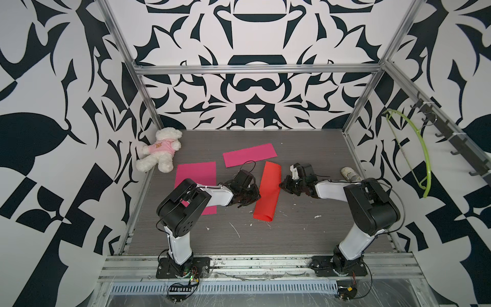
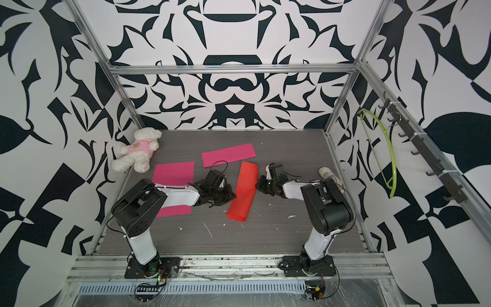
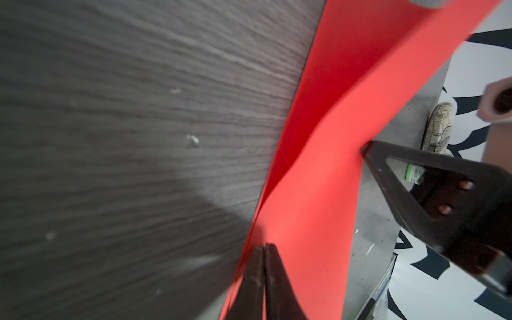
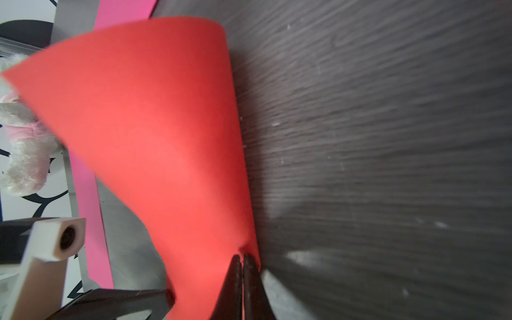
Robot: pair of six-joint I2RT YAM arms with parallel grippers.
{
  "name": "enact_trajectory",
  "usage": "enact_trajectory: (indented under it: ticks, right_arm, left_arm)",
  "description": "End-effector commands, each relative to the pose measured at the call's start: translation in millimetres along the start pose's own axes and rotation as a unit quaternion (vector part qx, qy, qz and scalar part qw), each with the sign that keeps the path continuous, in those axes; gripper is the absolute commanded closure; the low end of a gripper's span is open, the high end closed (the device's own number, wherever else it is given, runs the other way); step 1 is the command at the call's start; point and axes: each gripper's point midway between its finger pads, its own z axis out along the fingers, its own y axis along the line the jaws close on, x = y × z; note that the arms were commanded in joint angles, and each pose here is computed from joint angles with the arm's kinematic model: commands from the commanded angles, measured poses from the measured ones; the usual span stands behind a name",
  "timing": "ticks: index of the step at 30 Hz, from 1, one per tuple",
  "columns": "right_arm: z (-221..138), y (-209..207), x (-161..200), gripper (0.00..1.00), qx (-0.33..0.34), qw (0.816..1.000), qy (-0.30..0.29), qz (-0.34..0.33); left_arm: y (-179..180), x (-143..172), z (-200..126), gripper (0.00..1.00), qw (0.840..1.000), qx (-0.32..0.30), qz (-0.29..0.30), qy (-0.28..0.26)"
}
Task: Fold the rectangular paper in half along the long edge
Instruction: Fold the paper at the center of the board.
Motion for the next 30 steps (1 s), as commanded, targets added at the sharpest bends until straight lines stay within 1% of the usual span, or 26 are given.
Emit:
enact_trajectory:
  ticks: [1, 4, 6, 11, 14, 21, 26, 30]
  right_arm:
    - [-22.6, 25.4, -12.9, 0.88, -0.025, 0.999, -0.031, -0.031]
    - [-31.6, 42.6, -3.4, 0.87, -0.041, 0.998, -0.031, -0.044]
    - [-31.0, 53.9, 10.3, 0.87, -0.049, 0.997, -0.022, -0.052]
    - [-14.9, 67.4, 48.3, 0.87, -0.054, 0.997, 0.011, -0.062]
    - [-5.1, 61.7, 62.5, 0.87, -0.047, 0.997, 0.027, -0.056]
    - [0.1, 22.7, 80.2, 0.9, 0.007, 0.997, 0.049, -0.051]
    - [-6.7, -0.5, 81.0, 0.91, 0.031, 0.998, 0.048, -0.034]
    - [-18.9, -19.2, 73.7, 0.92, 0.045, 0.998, 0.036, -0.017]
  left_arm:
    - [138.2, 52.2, -2.5, 0.91, 0.969, -0.234, -0.049, 0.067]
    - [139.1, 52.5, -2.2, 0.91, 0.968, -0.236, -0.048, 0.068]
    - [139.8, 53.1, -1.9, 0.91, 0.968, -0.237, -0.048, 0.069]
    - [138.8, 52.6, -2.1, 0.91, 0.968, -0.236, -0.044, 0.069]
    - [140.2, 52.4, -2.6, 0.91, 0.968, -0.239, -0.043, 0.069]
    - [143.3, 52.9, -3.3, 0.92, 0.967, -0.241, -0.044, 0.066]
    - [145.3, 53.3, -2.6, 0.92, 0.967, -0.244, -0.046, 0.065]
    - [146.3, 52.6, -2.8, 0.92, 0.966, -0.244, -0.047, 0.064]
